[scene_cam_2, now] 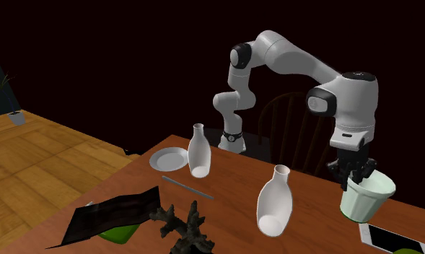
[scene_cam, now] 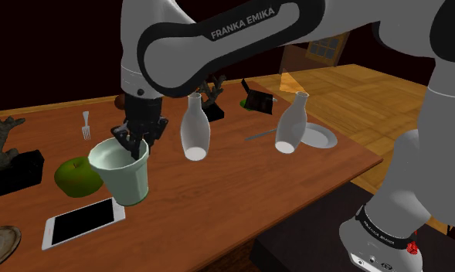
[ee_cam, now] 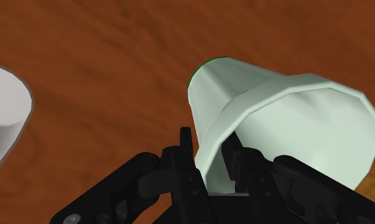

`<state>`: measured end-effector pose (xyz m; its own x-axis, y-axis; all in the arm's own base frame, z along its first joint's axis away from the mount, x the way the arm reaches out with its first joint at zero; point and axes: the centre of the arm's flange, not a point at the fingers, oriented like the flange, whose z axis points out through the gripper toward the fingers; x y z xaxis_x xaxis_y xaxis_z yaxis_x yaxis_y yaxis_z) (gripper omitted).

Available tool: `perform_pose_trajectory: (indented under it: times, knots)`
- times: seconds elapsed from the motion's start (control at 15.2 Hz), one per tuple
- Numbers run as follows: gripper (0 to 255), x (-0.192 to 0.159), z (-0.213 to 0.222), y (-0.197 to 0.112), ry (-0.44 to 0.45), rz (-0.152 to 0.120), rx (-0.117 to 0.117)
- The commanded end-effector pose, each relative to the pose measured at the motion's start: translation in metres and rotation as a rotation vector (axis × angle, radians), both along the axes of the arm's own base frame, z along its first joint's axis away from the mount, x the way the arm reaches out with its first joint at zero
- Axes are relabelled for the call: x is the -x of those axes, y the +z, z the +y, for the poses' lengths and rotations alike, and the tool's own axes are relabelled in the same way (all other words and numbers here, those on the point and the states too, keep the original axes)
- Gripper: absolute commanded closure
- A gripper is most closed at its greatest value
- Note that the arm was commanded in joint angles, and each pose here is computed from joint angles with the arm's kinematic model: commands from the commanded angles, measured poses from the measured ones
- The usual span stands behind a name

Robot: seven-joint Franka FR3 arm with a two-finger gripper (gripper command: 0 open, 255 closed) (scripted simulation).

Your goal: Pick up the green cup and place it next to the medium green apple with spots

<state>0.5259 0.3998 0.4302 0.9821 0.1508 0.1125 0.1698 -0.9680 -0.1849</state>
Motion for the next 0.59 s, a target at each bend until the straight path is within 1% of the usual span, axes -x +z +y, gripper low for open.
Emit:
perform_pose_trajectory:
  times: [0.0,0.46,0.53]
  knots:
    - [255,0.0,0.0,-0.011,0.0,-0.001,-0.001]
    - [255,0.0,0.0,-0.049,0.0,-0.001,-0.001]
    - [255,0.0,0.0,-0.049,0.0,-0.001,-0.001]
